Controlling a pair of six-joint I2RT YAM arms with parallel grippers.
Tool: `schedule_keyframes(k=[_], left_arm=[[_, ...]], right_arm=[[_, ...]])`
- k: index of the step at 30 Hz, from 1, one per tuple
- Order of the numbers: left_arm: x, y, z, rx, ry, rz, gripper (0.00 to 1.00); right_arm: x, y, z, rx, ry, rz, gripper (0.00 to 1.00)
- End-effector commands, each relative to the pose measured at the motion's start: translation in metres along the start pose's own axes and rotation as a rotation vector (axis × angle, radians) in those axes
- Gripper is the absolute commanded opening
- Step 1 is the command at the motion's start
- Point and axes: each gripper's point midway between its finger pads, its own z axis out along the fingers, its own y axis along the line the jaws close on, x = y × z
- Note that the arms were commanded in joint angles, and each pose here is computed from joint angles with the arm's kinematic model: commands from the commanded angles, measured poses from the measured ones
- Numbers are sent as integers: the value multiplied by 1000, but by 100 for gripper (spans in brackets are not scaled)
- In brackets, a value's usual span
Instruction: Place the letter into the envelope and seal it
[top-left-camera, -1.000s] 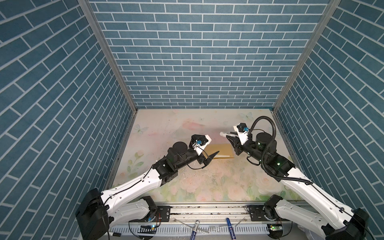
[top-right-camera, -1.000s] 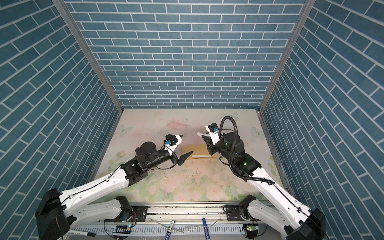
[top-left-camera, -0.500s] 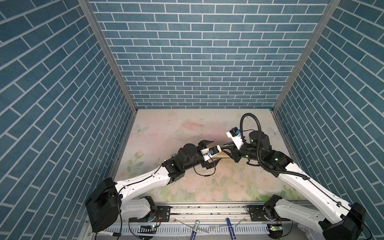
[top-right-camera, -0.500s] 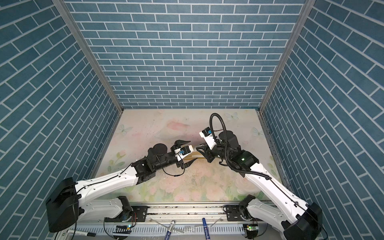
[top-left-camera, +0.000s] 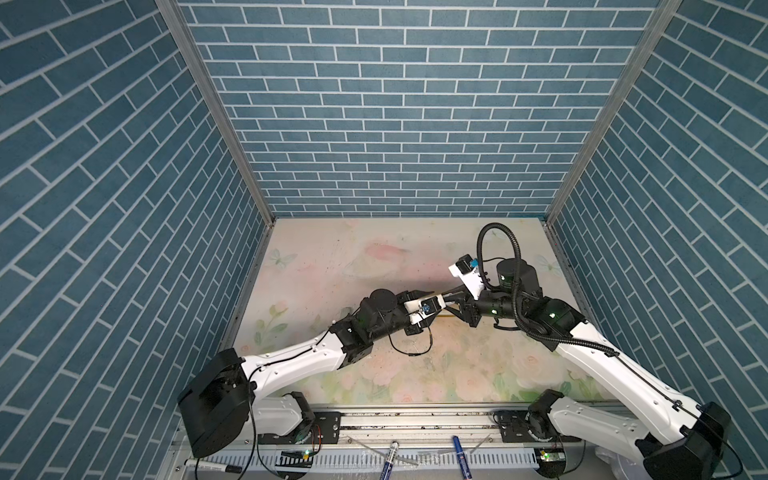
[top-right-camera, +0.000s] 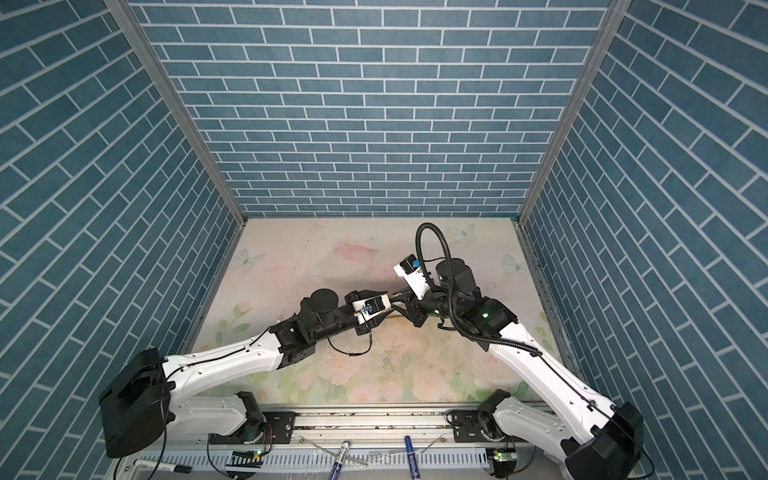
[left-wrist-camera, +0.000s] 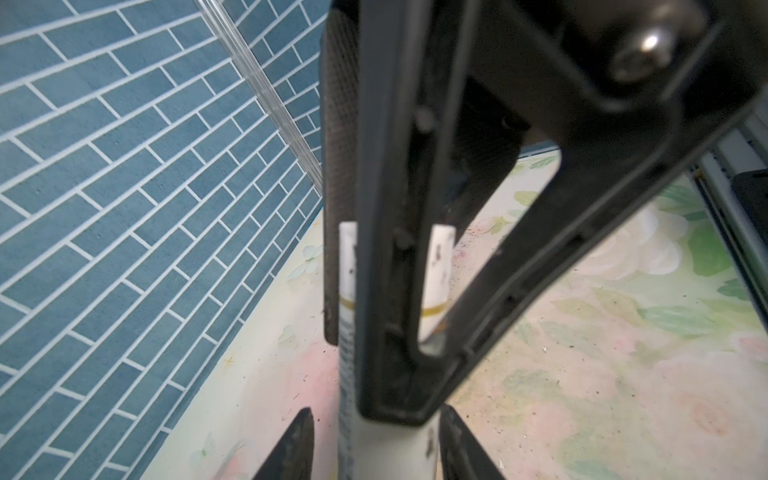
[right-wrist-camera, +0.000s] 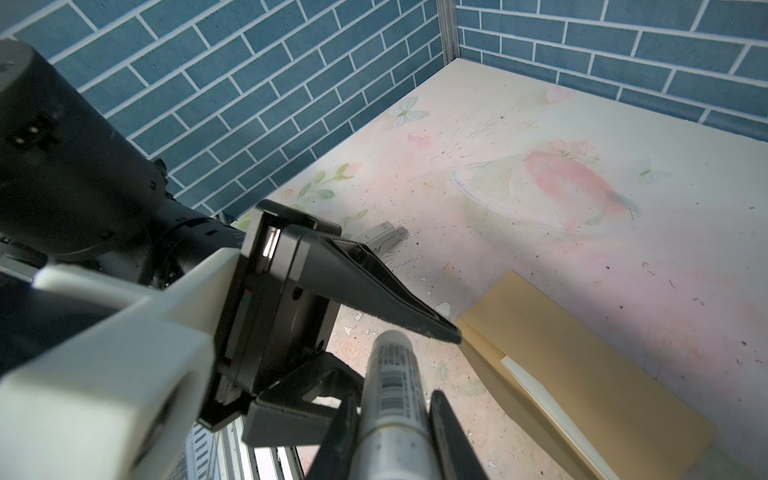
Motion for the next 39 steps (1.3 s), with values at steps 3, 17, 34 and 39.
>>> schedule_keyframes(k=[3,17,34,39], left_arm=[[0,-5,2,12,-18,-6,25],[-17,-4,-4,-5,-150,-117,0],[-26,-2,-2,3,-191,-154,0],[-29,-1,-3,-4,-205,-157,0]], right_arm=[[-19,9,-6,-32,-36,16,0],[-22,14,-9,-56,-98,0,52],[-9,10,10,-97,-51,33,32],[-4,9,13,-100,-37,41,31]])
